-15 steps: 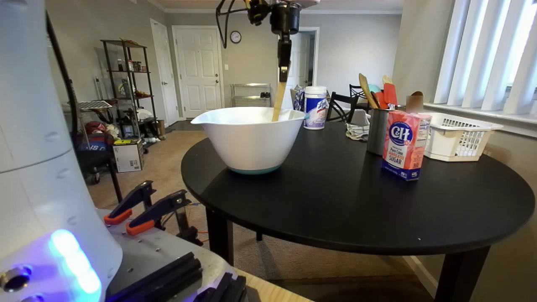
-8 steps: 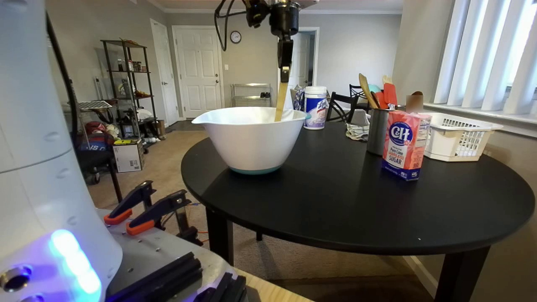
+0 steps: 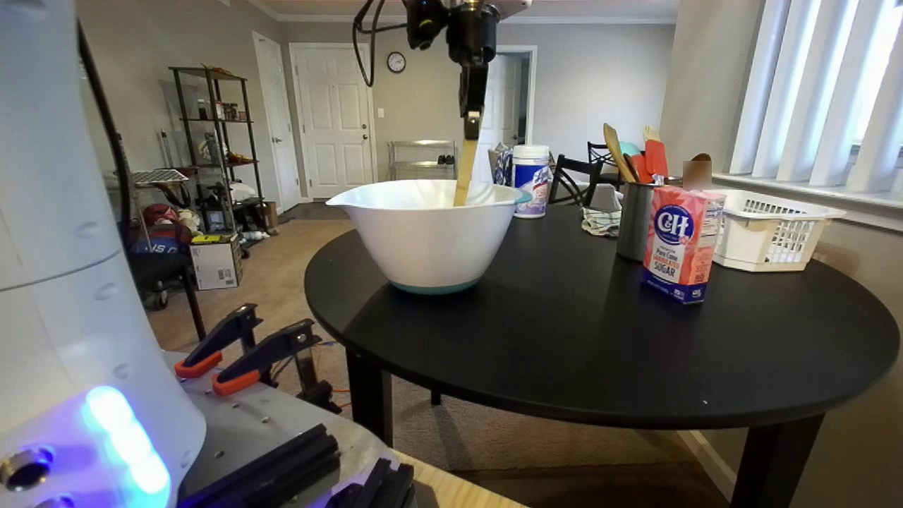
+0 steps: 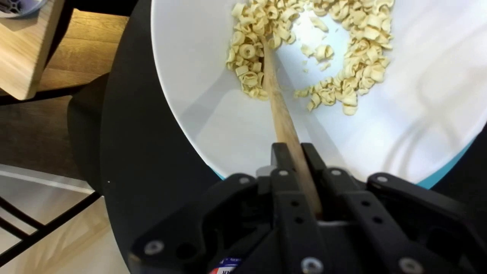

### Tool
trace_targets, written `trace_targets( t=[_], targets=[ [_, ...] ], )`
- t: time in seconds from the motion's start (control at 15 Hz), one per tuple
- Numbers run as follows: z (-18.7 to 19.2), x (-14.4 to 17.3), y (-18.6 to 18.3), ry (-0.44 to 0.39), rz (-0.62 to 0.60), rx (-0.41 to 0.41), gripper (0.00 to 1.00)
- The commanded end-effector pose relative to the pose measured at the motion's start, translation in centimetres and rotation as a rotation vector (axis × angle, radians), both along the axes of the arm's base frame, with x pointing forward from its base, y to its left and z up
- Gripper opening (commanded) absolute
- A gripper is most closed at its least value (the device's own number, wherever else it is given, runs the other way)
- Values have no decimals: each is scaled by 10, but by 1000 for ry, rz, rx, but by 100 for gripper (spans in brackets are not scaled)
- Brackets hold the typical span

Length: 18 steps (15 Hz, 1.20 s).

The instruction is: Use the spoon to stir the content in the white bowl

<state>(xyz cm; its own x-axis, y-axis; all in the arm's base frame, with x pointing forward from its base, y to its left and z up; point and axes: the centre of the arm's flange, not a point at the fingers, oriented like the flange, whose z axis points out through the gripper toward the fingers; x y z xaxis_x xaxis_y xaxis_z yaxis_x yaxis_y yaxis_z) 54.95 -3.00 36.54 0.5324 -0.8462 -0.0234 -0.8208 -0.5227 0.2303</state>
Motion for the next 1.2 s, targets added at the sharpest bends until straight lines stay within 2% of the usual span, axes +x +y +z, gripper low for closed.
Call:
trace_targets(
  t=[0.0, 0.2, 0.67, 1.13],
  targets=[
    [-5, -11, 5, 100, 58, 21, 3],
    [-5, -12, 13, 113, 72, 61, 3],
    [0, -5, 33, 36, -7, 181, 3],
    [7, 5, 35, -114, -46, 192, 3]
  ],
)
